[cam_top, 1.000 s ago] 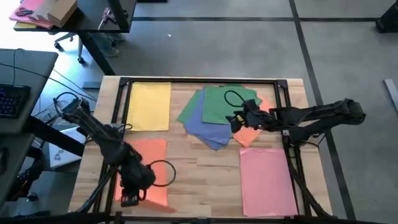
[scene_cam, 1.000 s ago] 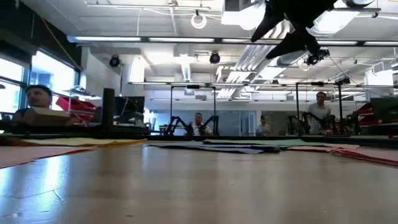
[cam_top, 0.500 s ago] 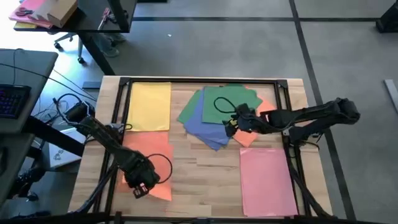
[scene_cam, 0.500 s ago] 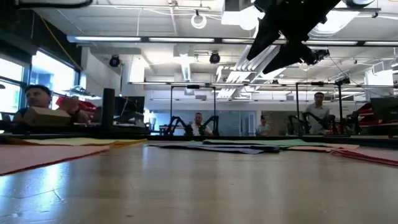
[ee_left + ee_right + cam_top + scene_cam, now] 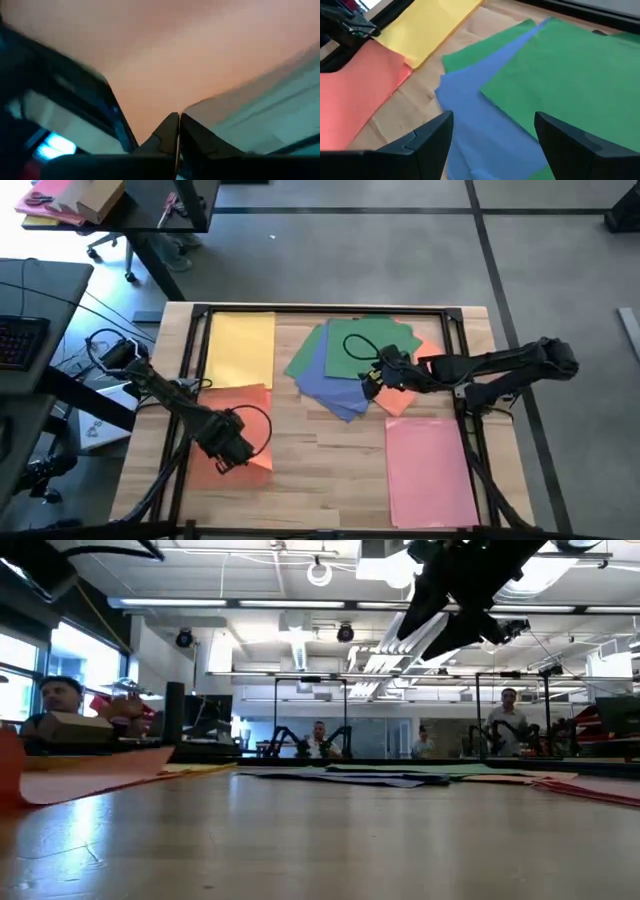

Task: Organize paper
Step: Stack the orange paper on top of the other orange paper

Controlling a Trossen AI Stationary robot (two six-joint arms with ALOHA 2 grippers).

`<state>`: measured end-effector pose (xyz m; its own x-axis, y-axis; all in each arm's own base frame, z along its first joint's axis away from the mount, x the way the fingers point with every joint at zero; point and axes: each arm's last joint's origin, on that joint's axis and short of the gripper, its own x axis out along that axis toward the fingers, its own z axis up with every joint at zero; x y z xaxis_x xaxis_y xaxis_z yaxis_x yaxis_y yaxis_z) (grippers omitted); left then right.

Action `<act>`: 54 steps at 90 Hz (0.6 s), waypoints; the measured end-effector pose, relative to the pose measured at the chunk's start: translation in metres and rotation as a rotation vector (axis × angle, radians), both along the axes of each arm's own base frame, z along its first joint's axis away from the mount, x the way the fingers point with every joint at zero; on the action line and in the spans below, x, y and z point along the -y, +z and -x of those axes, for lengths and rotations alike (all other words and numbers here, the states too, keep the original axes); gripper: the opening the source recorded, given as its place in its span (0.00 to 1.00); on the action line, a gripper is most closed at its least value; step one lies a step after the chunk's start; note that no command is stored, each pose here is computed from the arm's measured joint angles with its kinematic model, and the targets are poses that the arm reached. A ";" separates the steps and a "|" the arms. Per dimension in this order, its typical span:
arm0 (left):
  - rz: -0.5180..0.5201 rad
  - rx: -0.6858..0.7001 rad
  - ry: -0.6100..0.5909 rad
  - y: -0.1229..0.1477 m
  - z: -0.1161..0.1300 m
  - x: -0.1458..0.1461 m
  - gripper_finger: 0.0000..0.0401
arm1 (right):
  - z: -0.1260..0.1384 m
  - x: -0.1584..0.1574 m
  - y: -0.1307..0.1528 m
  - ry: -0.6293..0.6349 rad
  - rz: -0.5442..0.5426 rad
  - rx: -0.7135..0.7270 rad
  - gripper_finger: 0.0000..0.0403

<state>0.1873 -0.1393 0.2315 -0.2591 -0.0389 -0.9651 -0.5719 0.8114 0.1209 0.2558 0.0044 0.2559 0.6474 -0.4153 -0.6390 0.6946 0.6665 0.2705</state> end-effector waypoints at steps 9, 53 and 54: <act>0.022 0.041 -0.063 -0.002 -0.003 0.001 0.00 | 0.000 0.002 0.000 0.002 -0.013 -0.002 0.65; 0.106 -0.004 -0.229 -0.016 0.019 0.024 0.00 | 0.000 0.002 0.000 0.005 -0.014 -0.004 0.65; 0.111 -0.003 -0.233 -0.016 0.019 0.024 0.00 | 0.000 0.002 0.000 0.005 -0.014 -0.004 0.65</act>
